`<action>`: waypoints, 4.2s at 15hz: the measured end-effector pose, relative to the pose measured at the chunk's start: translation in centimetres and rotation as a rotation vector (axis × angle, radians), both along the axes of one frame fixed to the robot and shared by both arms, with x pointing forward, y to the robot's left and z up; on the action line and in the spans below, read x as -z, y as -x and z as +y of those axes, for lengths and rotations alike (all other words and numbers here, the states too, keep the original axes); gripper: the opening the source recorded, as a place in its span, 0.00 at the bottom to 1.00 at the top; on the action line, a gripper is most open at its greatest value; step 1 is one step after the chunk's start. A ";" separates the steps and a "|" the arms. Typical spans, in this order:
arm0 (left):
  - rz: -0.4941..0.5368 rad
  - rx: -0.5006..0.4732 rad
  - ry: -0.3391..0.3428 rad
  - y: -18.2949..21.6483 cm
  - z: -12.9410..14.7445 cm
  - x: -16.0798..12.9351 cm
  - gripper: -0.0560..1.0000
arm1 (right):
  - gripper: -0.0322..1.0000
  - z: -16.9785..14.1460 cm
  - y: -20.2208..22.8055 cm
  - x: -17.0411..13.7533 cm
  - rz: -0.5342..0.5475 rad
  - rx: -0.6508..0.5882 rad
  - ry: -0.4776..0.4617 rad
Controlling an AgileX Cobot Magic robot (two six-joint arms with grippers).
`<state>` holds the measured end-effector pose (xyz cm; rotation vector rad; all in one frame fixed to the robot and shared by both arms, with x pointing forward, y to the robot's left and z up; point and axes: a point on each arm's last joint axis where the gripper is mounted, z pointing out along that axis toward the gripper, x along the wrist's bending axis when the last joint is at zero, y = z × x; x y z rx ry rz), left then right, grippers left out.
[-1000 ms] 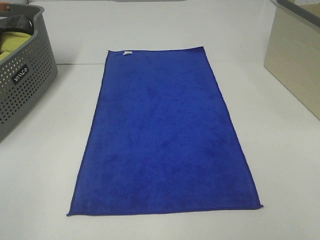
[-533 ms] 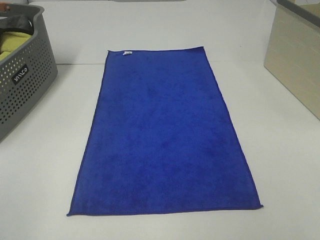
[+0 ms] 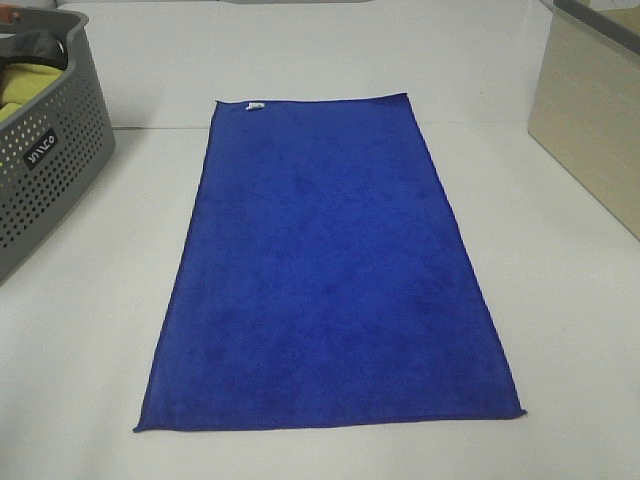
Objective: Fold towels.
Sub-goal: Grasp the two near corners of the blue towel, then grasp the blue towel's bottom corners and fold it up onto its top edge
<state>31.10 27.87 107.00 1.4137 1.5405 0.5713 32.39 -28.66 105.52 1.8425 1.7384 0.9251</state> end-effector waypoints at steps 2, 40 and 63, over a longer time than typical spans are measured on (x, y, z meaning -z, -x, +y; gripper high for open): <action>0.175 0.018 0.075 -3.0 -0.4 1.4 0.74 | 0.74 0.4 -2.6 1.4 0.145 -0.006 -0.035; 0.819 0.354 0.266 -19.2 -8.9 22.5 0.15 | 0.13 3.9 -16.7 20.0 0.707 -0.085 -0.388; 0.730 0.313 0.204 -11.6 -6.5 14.9 0.06 | 0.03 4.3 -9.9 13.9 0.626 -0.159 -0.440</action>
